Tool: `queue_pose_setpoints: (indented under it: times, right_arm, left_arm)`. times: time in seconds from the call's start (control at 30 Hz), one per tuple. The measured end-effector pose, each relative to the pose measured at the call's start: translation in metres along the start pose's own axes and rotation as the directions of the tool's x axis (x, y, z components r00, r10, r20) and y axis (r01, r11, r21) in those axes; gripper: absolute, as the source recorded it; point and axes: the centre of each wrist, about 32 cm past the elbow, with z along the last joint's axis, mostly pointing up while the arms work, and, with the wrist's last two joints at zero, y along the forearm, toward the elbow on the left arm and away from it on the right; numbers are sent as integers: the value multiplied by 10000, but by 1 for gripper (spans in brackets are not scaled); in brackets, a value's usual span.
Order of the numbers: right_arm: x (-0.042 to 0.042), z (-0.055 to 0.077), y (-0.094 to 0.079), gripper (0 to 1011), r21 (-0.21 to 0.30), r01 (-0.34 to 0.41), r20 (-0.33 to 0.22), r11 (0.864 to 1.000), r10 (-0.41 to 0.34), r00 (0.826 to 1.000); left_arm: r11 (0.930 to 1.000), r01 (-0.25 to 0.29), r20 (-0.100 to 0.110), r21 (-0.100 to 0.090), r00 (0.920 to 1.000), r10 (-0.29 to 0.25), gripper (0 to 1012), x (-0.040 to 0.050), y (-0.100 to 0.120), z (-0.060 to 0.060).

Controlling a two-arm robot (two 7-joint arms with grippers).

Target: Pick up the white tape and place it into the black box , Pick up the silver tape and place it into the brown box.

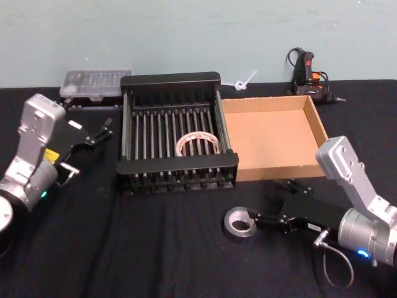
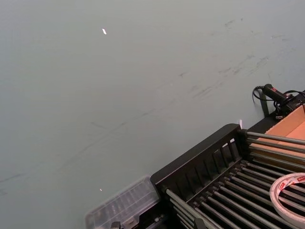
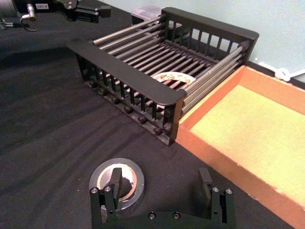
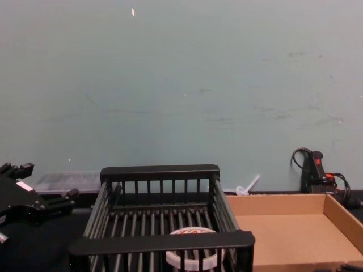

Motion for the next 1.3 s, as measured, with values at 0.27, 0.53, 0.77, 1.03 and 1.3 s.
queue_pose_setpoints:
  times: [0.27,0.53,0.77,1.03,1.3]
  right_arm:
    - [1,-12,45,1000,-130,-157,-94,9998,156,9998]
    - [-7,-32,124,1000,-278,-320,-179,9991,315,9993]
    - [-12,-44,187,1000,-384,-424,-235,9984,415,9989]
    - [-13,-53,236,1000,-468,-465,-275,9978,452,9986]
    - [-12,-52,262,1000,-526,-435,-267,9977,421,9988]
  left_arm:
    - [10000,-1,0,1,10000,1,1001,0,0,0]
    - [10000,0,1,0,10000,0,1001,0,0,0]
    - [10000,0,1,0,10000,0,1001,0,0,0]
    - [10000,-1,1,0,10000,1,1001,0,0,0]
    - [10000,0,1,1,10000,0,1001,0,0,0]
